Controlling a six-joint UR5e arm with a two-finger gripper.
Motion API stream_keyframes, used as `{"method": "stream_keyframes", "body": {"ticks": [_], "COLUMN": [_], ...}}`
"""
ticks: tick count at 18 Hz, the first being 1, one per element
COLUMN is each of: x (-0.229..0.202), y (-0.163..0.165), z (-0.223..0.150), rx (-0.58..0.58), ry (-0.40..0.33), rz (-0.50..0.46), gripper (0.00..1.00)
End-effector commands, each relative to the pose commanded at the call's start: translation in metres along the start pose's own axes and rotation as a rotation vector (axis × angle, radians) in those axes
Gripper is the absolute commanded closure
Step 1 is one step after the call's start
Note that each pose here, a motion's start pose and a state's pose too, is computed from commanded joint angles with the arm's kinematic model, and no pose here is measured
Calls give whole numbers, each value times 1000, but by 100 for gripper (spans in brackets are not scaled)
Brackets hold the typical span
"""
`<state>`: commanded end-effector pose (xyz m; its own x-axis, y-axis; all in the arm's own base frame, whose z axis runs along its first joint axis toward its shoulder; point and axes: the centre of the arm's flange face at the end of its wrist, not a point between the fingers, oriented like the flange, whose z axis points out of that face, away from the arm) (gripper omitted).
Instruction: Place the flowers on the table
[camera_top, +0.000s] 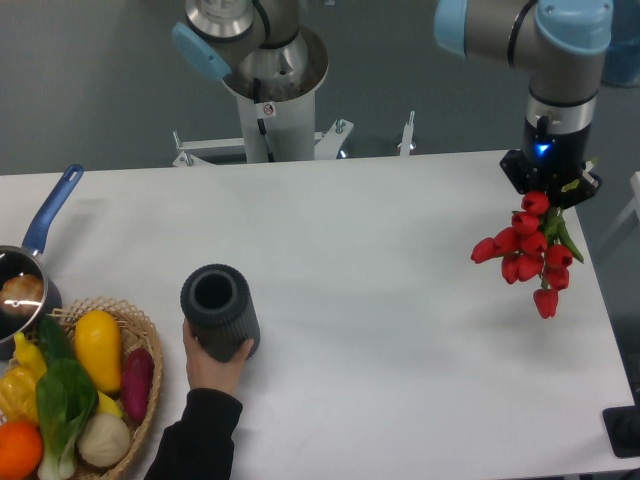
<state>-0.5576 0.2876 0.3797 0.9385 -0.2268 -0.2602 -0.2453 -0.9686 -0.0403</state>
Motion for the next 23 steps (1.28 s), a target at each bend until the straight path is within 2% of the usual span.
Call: {"method": "stream_keyframes", "body": {"ticks": [3,5,7,11,15,16,17,18,19,20,21,23], "x": [4,10,20,30,42,43,43,44,45,46,46,46], "y": [-12,-37,-64,-73,-74,-73,-73,-74,-77,-79,-80,-80], "z": [16,28,34,51,67,70,70,71,71,71,71,70], "rx": [-50,-90,-91,-81,-82,-83,-83,-81,-80,-80,-78,-79], "ry": [25,38,40,72,101,104,104,106,106,106,107,107], "rz": [14,37,9,-10,-7,-7,-6,-3,2,3,3,-6], "gripper": [99,97,94,91,75,69,59,44,24,11,2,0]}}
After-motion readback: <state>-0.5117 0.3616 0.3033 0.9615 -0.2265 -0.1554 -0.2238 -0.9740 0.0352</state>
